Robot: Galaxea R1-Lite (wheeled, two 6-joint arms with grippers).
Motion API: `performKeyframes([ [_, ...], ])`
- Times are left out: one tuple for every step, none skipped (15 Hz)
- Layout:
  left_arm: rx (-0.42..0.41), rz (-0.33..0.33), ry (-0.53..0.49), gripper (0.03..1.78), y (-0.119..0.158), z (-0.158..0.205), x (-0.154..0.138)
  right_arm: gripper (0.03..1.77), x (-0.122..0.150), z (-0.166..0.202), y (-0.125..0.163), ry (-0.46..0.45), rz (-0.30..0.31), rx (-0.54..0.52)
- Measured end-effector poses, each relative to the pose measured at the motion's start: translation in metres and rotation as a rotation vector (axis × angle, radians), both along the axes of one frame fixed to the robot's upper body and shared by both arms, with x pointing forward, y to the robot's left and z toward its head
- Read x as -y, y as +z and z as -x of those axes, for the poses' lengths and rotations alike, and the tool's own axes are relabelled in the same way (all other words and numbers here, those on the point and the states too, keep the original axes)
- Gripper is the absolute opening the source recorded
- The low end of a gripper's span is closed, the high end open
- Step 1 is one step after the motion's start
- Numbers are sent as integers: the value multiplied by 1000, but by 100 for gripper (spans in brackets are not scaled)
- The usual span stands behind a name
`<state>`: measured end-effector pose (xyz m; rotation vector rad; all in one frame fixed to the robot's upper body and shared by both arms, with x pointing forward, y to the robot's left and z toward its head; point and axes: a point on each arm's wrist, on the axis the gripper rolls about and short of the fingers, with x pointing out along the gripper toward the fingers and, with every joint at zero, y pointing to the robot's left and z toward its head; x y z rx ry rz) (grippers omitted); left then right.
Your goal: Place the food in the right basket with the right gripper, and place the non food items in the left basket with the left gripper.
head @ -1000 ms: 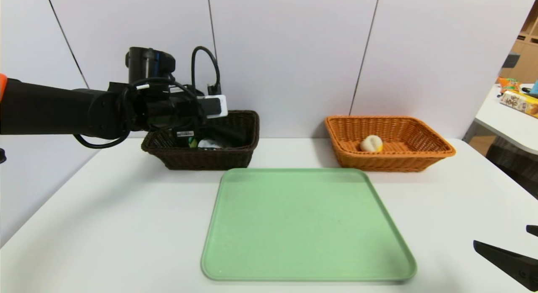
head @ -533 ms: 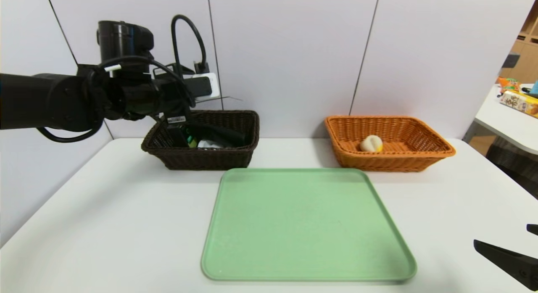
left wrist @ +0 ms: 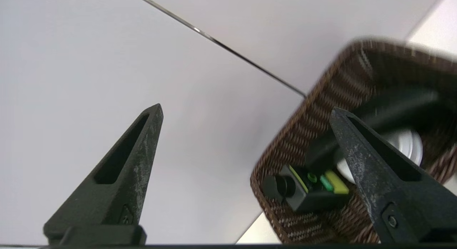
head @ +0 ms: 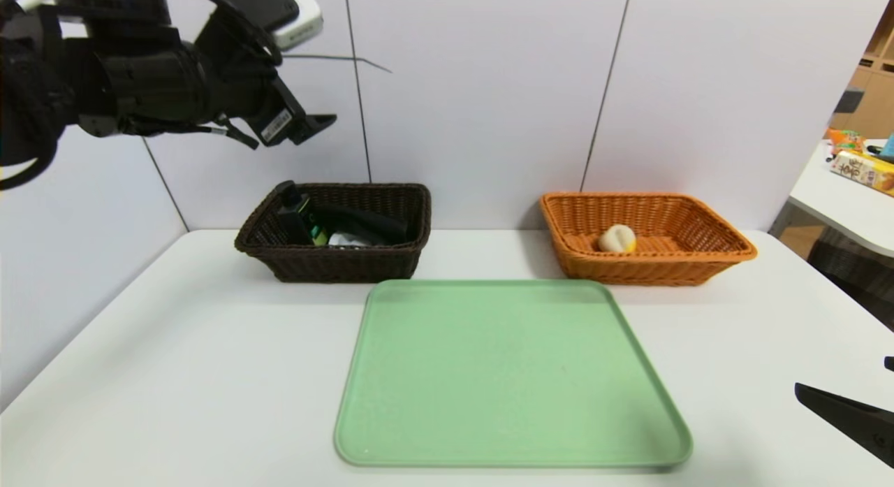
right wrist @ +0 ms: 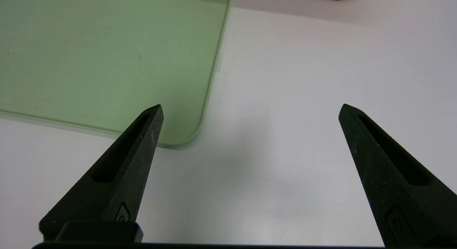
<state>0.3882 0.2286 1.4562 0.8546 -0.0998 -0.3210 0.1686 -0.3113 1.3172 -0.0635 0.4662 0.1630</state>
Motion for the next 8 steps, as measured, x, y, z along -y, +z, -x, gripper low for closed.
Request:
performKeyframes([
  [1, 82, -4, 166, 11, 7, 4, 170, 0, 0, 3, 4, 3, 15],
  [-10, 159, 0, 167, 20, 16, 8, 170, 0, 0, 5, 5, 4, 26],
  [-26, 230, 19, 167, 26, 26, 12, 170, 0, 1, 8, 4, 2, 36],
  [-38, 306, 49, 167, 31, 36, 15, 170, 1, 1, 10, 3, 0, 45],
  [-50, 369, 83, 167, 32, 44, 16, 170, 1, 1, 11, 2, 3, 52],
  [-70, 428, 127, 167, 29, 52, 16, 170, 1, 1, 13, -7, 16, 61],
  [-93, 467, 164, 168, 23, 59, 14, 170, 2, 1, 13, -22, 26, 66],
  [-122, 492, 196, 168, 14, 66, 12, 170, 2, 1, 13, -38, 33, 68],
])
